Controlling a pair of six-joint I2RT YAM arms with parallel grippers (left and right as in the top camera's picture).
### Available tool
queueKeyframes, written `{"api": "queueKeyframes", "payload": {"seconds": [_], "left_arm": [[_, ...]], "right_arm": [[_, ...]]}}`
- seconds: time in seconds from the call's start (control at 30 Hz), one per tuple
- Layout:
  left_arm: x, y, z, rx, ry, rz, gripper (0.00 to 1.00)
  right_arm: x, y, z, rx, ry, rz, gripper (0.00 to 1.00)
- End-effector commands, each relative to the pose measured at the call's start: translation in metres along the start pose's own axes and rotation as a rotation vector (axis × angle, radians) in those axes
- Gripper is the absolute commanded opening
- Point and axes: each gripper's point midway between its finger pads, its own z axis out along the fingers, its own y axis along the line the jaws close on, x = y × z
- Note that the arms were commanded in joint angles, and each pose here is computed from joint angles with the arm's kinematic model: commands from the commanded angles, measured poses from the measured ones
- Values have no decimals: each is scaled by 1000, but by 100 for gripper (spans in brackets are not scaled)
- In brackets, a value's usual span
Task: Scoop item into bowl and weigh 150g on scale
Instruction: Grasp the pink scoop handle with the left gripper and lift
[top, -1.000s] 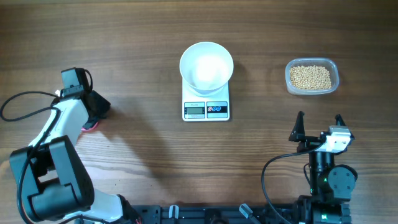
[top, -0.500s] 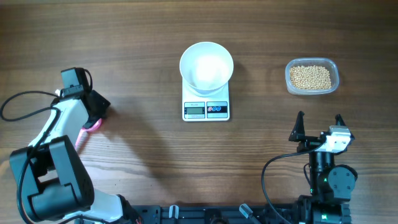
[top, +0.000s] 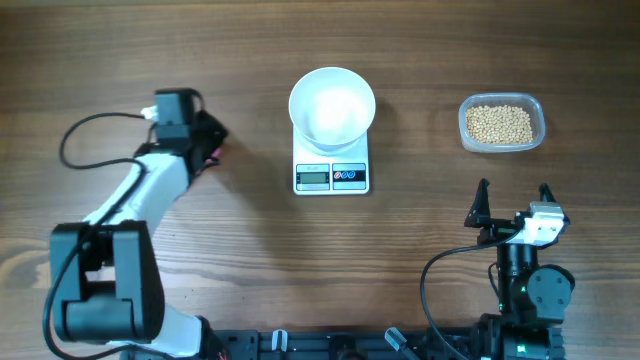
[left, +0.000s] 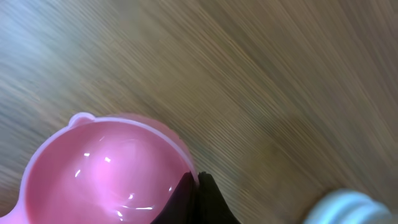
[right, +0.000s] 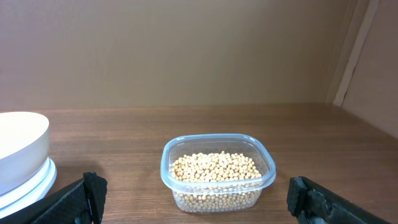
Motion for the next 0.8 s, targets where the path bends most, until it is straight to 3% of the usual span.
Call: {"api": "queueKeyframes", "payload": {"seconds": [0.0,0.17,0.27,0.43,0.53,0.67,0.77], "left_arm": [[12,-42,-3,73,15,25,4],[34,-41,2,39,61,60,4],[39,-24,10,-45,75,41,4],[37,-21,11,-57,65,43,5],[37,-21,11,-57,66,43,23],[39,-19,10,-65,73,43,61],[41,-17,10,-74,82,47,71]], "right_arm": [[-3,-3,0,17,-12,-6,100],[-3,-3,0,17,-13,-6,100],[-3,-3,0,17,-12,-6,100],[-3,-3,0,17,-13,-6,100],[-3,-3,0,17,-12,-6,100],[-3,-3,0,17,-12,-6,100],[-3,-3,0,17,-12,-5,100]]}}
